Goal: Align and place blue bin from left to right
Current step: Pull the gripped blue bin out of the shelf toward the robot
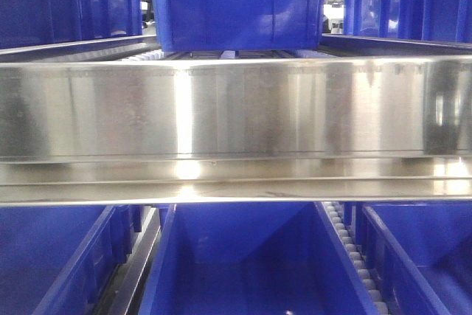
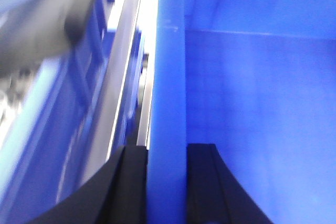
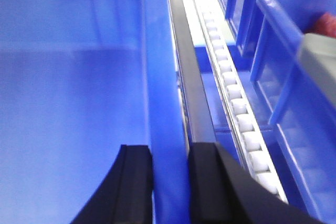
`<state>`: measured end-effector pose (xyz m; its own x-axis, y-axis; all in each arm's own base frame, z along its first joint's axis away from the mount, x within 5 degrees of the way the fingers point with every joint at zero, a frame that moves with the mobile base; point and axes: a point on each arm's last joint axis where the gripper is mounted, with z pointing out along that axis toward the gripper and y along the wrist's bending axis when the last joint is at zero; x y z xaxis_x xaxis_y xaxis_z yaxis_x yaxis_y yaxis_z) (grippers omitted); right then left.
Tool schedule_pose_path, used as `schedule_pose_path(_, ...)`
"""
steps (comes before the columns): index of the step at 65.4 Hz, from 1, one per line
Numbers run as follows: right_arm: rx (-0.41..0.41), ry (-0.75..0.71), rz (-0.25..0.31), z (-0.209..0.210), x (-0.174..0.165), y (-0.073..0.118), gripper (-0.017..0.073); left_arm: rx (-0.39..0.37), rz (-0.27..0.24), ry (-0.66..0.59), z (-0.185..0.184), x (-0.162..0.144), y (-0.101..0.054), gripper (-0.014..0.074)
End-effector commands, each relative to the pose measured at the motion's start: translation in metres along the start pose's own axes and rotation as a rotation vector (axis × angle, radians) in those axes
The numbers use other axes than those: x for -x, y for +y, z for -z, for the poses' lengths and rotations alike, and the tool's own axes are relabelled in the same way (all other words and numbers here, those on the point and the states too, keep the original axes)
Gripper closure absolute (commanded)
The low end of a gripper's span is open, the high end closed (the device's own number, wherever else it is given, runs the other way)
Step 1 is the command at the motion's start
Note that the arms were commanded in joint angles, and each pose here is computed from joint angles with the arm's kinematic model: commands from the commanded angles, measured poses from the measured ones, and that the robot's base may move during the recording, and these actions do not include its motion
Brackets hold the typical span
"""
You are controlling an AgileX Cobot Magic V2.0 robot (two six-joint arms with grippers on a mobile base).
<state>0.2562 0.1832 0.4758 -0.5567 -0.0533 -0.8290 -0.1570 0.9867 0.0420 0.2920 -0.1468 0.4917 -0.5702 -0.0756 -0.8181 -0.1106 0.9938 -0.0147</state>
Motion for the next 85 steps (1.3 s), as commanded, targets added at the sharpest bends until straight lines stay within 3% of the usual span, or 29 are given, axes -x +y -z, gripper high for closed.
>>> schedule_pose_path(1,0.118,-0.114,-0.038,0.02,0.002,0.008,0.0725,-0.101,0.022,-0.072,0.021,-0.003,-0.008,0.0704)
schedule_pose_path(15,0.121,-0.159,-0.014,0.046,-0.018,0.012,0.0725,-0.104,0.031,-0.065,0.043,-0.03,-0.001,0.0704)
schedule_pose_path(24,0.152,-0.151,-0.017,0.052,-0.028,0.018,0.0725,-0.117,-0.003,-0.064,0.054,-0.045,0.002,0.0704)
schedule_pose_path(36,0.156,-0.134,-0.017,0.06,-0.033,0.017,0.0725,-0.111,0.006,-0.082,0.058,-0.043,0.008,0.0704)
schedule_pose_path(54,0.164,-0.135,-0.025,0.07,-0.043,0.007,0.0725,-0.112,0.006,-0.081,0.058,-0.043,0.008,0.0704)
schedule_pose_path(85,0.166,-0.157,-0.018,0.07,-0.041,0.007,0.0725,-0.118,0.009,-0.074,0.058,-0.044,0.007,0.0704)
